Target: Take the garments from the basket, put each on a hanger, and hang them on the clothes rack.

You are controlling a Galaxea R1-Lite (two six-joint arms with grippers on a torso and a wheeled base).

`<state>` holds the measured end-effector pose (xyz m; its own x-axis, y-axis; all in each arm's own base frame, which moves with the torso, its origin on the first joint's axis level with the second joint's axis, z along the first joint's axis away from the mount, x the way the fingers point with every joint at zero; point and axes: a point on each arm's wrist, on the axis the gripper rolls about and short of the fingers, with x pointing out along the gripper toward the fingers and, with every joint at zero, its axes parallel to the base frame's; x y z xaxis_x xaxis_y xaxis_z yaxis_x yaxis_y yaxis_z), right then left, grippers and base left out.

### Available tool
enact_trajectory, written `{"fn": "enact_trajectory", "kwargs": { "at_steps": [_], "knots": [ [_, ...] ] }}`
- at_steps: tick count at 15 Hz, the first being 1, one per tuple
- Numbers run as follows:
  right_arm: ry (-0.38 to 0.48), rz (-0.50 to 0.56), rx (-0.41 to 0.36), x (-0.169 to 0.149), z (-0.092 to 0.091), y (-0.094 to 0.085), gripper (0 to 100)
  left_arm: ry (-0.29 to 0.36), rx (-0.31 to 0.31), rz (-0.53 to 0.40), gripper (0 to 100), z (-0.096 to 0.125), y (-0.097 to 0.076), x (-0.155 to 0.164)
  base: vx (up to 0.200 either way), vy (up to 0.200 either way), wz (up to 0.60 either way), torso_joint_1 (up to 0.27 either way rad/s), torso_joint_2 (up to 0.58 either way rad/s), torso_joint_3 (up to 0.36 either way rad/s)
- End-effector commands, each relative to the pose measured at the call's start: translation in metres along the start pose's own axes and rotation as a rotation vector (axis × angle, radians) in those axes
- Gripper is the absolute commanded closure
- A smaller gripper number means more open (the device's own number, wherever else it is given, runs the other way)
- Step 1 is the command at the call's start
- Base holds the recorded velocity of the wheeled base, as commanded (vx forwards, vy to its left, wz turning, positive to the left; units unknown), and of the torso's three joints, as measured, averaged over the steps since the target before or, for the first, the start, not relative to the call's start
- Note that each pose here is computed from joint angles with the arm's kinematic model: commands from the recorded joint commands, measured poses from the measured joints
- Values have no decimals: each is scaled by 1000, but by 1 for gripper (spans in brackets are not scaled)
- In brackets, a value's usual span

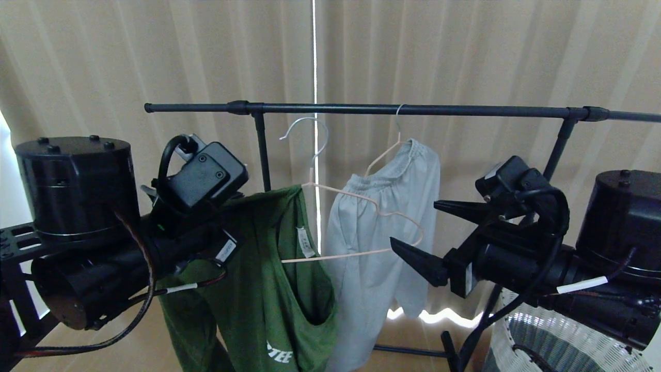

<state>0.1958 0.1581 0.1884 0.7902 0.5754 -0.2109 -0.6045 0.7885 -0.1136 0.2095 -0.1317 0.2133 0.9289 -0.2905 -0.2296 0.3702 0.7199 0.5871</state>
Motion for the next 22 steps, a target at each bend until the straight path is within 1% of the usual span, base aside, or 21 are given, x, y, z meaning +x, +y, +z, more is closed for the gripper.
{"fn": "enact_trajectory", "kwargs": {
  "at_steps": [1, 3, 4, 5, 8, 9, 11, 12, 15, 17, 20, 22],
  "knots": [
    [29, 3, 0, -3, -9, 0, 0, 5, -26, 31, 100, 0, 5, -1, 0, 0, 0, 0, 0, 0],
    [44, 9, 3, -5, -14, 1, 0, -24, -94, 50, 100, 4, 7, 0, 0, 0, 0, 0, 0, 0],
    [52, 13, 7, -5, -16, 2, 0, -37, -110, 62, 100, 5, 8, 0, 0, 0, 0, 0, 0, 0],
    [61, 25, 19, -5, -18, 5, 0, -48, -117, 81, 100, 7, 9, 1, 0, 0, 0, 0, 0, 0],
    [57, 101, 75, -2, -18, 26, 0, -78, -130, 104, 100, 12, 12, 1, 0, 0, 0, 0, 0, 0],
    [54, 119, 80, 1, -19, 32, 0, -80, -135, 105, 100, 12, 13, 1, 0, 0, 0, 0, 0, 0],
    [45, 112, 78, 10, -23, 35, 0, -105, -190, 104, 100, 18, 14, 0, 0, 0, 0, 0, 0, 0],
    [48, 106, 78, 15, -26, 36, 0, -109, -200, 105, 100, 19, 15, -1, 0, 0, 0, 0, 0, 0],
    [53, 102, 74, 34, -35, 40, 0, -119, -216, 104, 100, 21, 15, -3, 0, 0, 0, 0, 0, 0],
    [45, 103, 74, 44, -40, 42, 0, -151, -220, 94, 100, 28, 14, -8, 0, 0, 0, 0, 0, 0],
    [27, 96, 75, 58, -38, 44, 0, -190, -221, 71, 100, 35, 11, -17, 0, 0, 0, 0, 0, 0],
    [40, 34, 74, 72, -42, 44, 0, -207, -222, 63, 100, 38, 10, -22, 0, 0, 0, 0, 0, 0]
  ]
}}
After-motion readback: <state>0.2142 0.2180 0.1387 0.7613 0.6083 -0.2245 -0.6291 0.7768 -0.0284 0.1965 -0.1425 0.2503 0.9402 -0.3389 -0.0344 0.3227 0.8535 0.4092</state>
